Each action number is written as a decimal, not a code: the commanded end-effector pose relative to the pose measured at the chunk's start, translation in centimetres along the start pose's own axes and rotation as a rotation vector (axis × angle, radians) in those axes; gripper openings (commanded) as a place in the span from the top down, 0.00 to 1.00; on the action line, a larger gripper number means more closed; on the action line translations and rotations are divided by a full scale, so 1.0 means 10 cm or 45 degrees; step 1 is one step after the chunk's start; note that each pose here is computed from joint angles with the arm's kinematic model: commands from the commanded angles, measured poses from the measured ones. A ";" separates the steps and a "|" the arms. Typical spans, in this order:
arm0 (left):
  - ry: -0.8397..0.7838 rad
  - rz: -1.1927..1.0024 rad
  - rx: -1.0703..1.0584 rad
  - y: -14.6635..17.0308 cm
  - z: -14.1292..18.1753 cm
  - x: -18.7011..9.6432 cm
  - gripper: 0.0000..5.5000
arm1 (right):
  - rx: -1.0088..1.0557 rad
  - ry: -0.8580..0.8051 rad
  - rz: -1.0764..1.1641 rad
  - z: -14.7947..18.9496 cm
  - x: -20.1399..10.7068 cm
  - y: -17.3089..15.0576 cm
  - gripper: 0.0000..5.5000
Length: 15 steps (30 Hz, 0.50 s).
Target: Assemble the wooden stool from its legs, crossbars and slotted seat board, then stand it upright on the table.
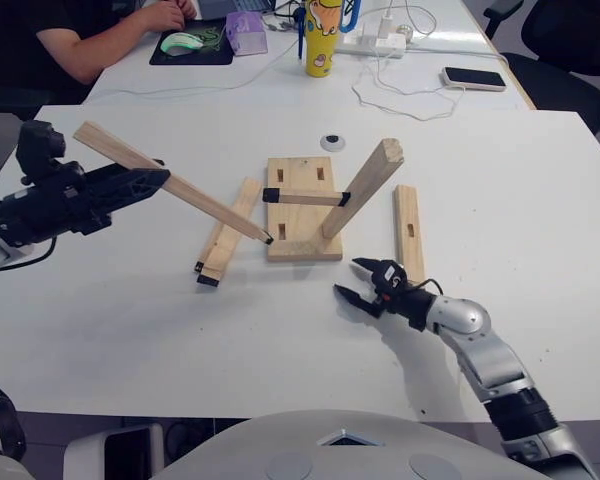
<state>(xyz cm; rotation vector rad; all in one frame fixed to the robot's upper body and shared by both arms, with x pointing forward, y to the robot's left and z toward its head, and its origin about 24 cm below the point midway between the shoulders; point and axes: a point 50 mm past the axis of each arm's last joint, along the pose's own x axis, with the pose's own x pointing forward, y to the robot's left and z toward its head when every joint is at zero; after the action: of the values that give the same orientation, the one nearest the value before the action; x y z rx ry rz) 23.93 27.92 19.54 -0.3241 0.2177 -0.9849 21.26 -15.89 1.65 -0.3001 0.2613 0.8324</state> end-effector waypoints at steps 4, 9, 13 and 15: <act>-0.001 0.001 0.049 0.04 0.06 -0.01 0.63 | -0.029 -0.016 -0.139 -0.09 0.16 0.03 0.38; 0.002 -0.001 0.043 0.06 0.04 0.00 0.63 | -0.057 -0.010 -0.308 -0.07 0.18 -0.17 0.38; 0.009 0.034 0.043 0.09 0.00 -0.01 0.63 | -0.137 0.025 -0.377 -0.09 0.08 -0.31 0.38; -0.007 0.047 0.046 0.10 0.00 -0.02 0.63 | -0.138 0.034 -0.461 -0.10 0.01 -0.42 0.38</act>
<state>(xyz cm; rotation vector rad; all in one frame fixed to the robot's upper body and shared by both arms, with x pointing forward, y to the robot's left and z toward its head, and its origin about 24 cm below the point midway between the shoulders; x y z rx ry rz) 24.45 28.44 18.90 -0.2967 0.2259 -0.9652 24.08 -17.05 1.37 -0.4139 0.1564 0.5646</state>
